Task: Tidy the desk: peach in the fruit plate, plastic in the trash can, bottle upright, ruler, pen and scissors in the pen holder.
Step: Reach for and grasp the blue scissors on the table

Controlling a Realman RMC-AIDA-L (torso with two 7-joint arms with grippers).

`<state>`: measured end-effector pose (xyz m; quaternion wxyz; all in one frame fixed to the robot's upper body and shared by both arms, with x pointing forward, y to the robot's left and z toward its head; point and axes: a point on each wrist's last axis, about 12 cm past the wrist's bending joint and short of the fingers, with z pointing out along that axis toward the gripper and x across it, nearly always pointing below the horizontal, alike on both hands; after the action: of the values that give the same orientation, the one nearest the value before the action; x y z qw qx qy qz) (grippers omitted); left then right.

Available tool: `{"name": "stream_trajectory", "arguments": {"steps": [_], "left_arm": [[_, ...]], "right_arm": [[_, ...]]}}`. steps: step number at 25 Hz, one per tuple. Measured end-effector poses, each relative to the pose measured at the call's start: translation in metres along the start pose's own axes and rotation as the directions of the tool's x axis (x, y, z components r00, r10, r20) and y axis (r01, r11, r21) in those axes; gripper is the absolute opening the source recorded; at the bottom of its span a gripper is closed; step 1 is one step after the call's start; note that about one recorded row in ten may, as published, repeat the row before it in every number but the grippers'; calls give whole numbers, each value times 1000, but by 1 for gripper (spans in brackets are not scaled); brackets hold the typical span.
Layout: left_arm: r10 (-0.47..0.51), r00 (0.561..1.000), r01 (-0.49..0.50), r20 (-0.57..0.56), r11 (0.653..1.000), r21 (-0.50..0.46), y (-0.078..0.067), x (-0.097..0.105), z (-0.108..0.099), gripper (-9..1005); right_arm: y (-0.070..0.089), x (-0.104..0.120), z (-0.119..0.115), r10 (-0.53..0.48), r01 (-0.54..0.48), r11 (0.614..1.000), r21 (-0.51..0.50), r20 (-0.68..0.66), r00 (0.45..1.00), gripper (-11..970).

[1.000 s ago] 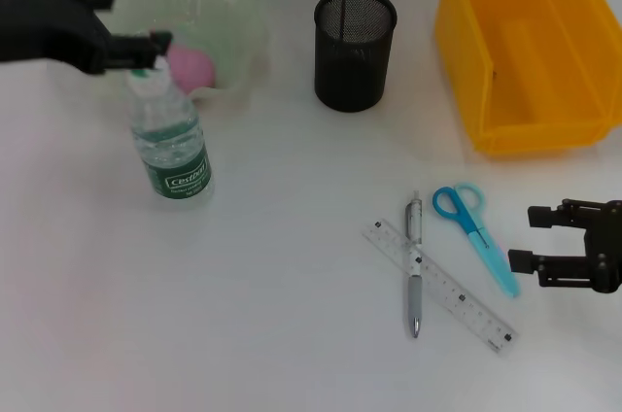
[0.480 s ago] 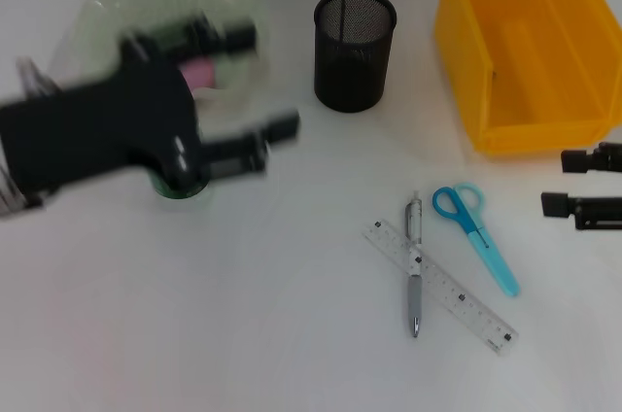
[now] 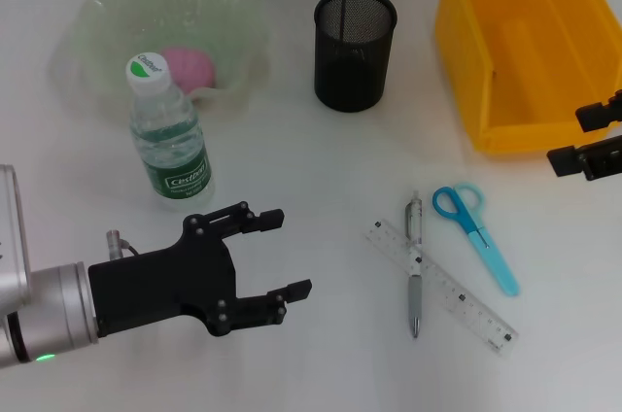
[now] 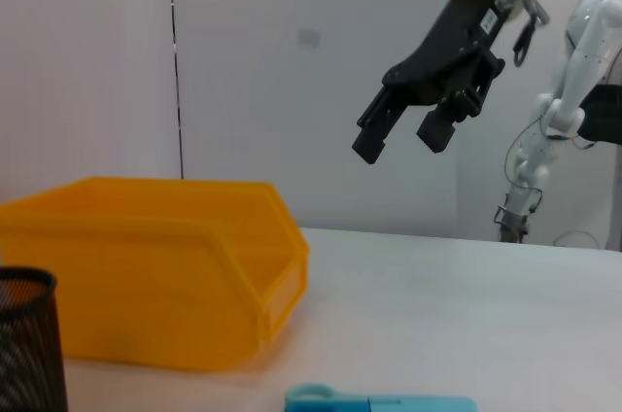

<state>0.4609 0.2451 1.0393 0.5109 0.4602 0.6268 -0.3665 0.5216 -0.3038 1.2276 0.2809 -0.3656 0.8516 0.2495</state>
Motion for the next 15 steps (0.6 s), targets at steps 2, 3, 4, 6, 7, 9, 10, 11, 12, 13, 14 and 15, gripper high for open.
{"name": "stream_trajectory", "arguments": {"steps": [2, 3, 4, 6, 7, 9, 10, 11, 12, 13, 14, 15], "left_arm": [[-4, 1000, 4, 3, 1000, -1, -3, 2, -3, 797], [-3, 1000, 3, 9, 1000, 1, -4, 1, -4, 797], [-3, 1000, 3, 13, 1000, 3, -5, 1, -5, 797], [-2, 1000, 1, 18, 1000, 8, -5, 0, -5, 797], [0, 1000, 0, 22, 1000, 13, -6, -1, -6, 797], [0, 1000, 0, 24, 1000, 13, -6, -1, -6, 797], [0, 1000, 0, 24, 1000, 11, -5, -1, -6, 797], [-2, 1000, 2, 24, 1000, 8, -5, -1, -7, 797], [-2, 1000, 2, 24, 1000, 8, -5, -1, -7, 797], [-5, 1000, 5, 24, 1000, 5, -5, 0, -7, 797], [-5, 1000, 5, 24, 1000, 5, -5, 0, -7, 797], [-7, 1000, 7, 24, 1000, 4, -5, 0, -7, 797]], "right_arm": [[11, -25, 15, -8, 13, 999, 34, -137, 990, 776], [14, -31, 20, -12, 20, 999, 42, -169, 986, 776], [17, -38, 27, -20, 30, 998, 47, -197, 980, 776], [21, -48, 39, -21, 34, 998, 52, -236, 972, 776], [21, -48, 39, -21, 34, 998, 52, -236, 972, 775], [19, -53, 51, 29, -6, 996, 85, -269, 963, 775], [17, -54, 56, 66, -35, 993, 116, -282, 957, 775], [13, -54, 61, 111, -69, 986, 150, -291, 950, 775], [9, -52, 66, 153, -102, 978, 179, -298, 942, 775], [6, -49, 75, 217, -158, 966, 205, -307, 927, 775], [6, -49, 75, 217, -158, 966, 205, -307, 927, 775], [5, -46, 80, 240, -180, 961, 208, -315, 918, 775]]}}
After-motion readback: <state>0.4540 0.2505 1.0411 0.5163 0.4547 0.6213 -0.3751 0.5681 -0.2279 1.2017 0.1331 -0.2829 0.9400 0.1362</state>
